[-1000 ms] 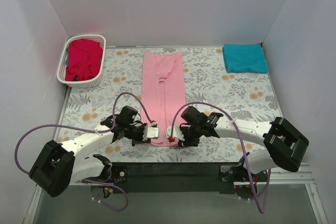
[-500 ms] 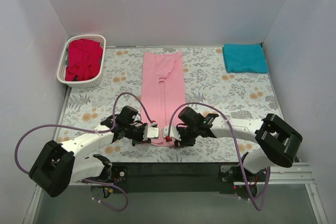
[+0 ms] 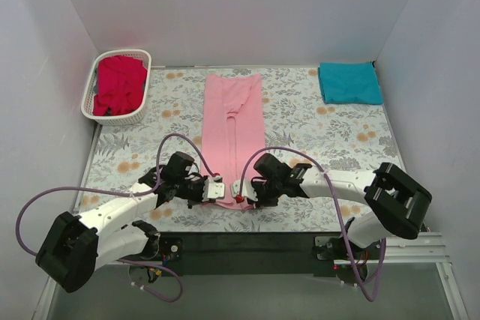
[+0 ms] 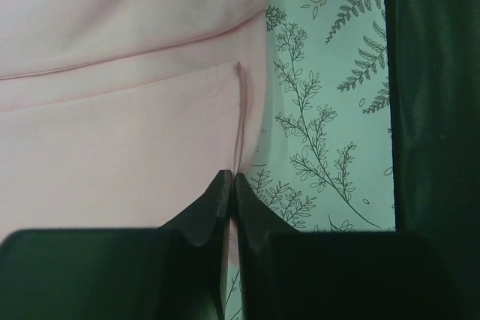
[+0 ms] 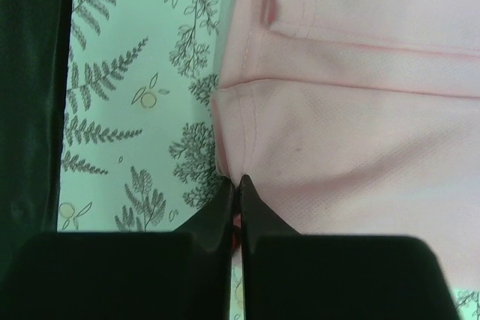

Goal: Fold and stack the t-shirts
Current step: Fold the tshirt

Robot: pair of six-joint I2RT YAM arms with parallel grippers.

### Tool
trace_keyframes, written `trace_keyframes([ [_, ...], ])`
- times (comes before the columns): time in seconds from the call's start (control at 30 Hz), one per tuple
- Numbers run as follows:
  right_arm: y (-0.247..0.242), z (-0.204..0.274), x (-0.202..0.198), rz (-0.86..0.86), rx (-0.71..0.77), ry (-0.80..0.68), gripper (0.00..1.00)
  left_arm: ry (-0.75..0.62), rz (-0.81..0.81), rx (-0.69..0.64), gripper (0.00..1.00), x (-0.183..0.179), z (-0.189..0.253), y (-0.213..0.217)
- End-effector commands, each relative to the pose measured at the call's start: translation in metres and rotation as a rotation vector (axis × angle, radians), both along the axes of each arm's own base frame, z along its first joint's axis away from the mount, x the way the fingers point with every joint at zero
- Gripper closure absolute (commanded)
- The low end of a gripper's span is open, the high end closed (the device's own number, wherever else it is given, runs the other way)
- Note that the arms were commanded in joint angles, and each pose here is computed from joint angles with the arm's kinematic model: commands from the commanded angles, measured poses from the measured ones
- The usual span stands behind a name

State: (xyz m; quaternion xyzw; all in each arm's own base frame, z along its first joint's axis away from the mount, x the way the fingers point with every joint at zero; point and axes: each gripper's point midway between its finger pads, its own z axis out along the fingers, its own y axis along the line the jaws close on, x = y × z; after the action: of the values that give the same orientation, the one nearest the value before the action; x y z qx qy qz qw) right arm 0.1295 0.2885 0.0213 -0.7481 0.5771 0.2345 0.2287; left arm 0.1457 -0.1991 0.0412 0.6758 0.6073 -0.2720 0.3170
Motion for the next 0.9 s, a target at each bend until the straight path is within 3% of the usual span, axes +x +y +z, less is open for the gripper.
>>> trace_keyframes([
  [0.0,-0.041,-0.01,-0.023,-0.019,-0.168,0.075,0.99,-0.004,-0.027,-0.044,1.0,-0.006,0.015,-0.005],
  [0.17,-0.035,0.02,-0.03,0.0,-0.098,0.055,0.99,0.01,0.004,-0.071,1.0,-0.007,0.031,-0.007],
  [0.33,-0.03,0.042,-0.006,-0.02,-0.071,-0.025,0.99,-0.027,0.075,-0.09,1.0,0.016,0.05,-0.014],
  [0.53,-0.028,0.058,0.044,-0.047,-0.073,-0.08,0.99,-0.104,0.105,-0.113,1.0,0.066,0.069,-0.022],
  [0.87,-0.015,0.081,0.146,-0.05,-0.068,-0.201,0.99,-0.233,0.213,-0.16,1.0,0.185,0.092,-0.004],
])
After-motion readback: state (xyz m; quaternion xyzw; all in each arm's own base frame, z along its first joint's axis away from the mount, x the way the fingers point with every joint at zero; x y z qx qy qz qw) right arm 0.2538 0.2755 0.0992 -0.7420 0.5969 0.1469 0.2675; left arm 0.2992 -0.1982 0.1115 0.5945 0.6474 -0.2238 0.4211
